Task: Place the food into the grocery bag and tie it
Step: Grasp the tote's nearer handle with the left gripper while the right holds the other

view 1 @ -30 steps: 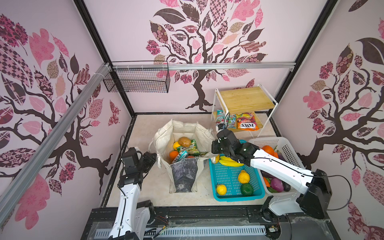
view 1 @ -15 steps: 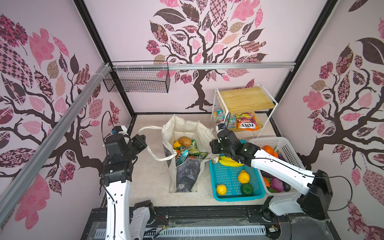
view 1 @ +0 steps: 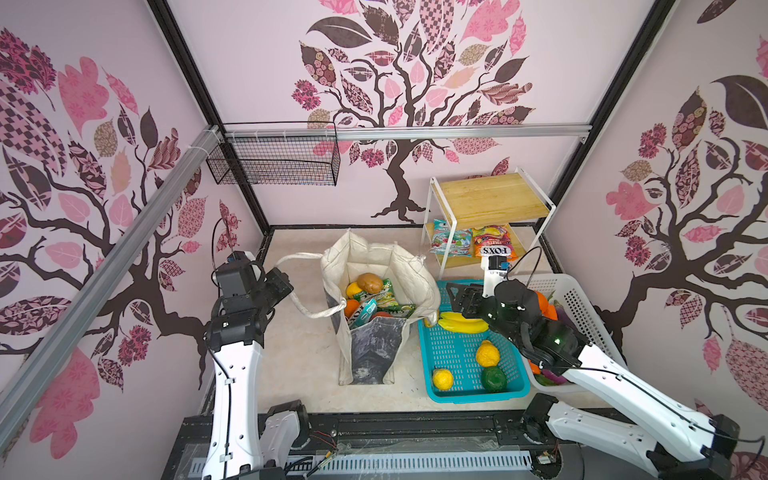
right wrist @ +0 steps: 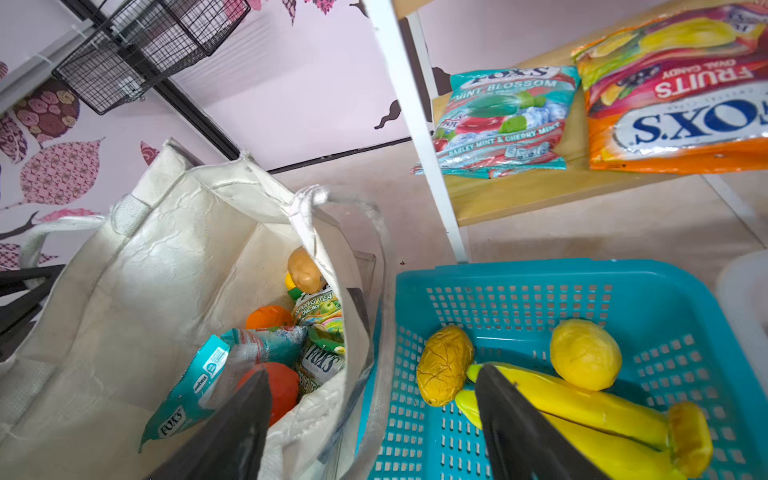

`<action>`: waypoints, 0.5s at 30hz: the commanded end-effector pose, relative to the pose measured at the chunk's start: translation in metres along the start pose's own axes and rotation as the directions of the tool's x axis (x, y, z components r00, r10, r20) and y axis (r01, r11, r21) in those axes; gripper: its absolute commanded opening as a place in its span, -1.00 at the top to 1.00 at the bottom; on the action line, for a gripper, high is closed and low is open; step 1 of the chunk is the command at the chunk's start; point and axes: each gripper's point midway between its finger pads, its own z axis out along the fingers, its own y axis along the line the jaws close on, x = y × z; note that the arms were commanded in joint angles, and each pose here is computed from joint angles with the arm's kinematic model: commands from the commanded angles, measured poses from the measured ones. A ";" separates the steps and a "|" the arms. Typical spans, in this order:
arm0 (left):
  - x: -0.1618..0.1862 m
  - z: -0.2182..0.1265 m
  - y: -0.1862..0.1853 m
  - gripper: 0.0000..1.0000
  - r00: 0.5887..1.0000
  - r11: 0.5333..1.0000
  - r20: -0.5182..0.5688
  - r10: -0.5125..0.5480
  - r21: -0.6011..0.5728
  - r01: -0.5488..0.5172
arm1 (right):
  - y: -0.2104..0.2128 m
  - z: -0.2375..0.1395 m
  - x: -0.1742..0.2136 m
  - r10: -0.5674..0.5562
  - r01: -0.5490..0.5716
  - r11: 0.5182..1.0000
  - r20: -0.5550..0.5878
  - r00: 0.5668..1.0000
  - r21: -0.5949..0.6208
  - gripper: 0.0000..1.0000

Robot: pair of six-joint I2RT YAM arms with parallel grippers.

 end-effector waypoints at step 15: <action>0.011 0.012 0.007 1.00 1.000 1.000 -0.002 0.001 0.019 -0.001 | 0.004 0.067 0.098 0.188 -0.233 0.968 -0.341 0.921 -0.097 -0.43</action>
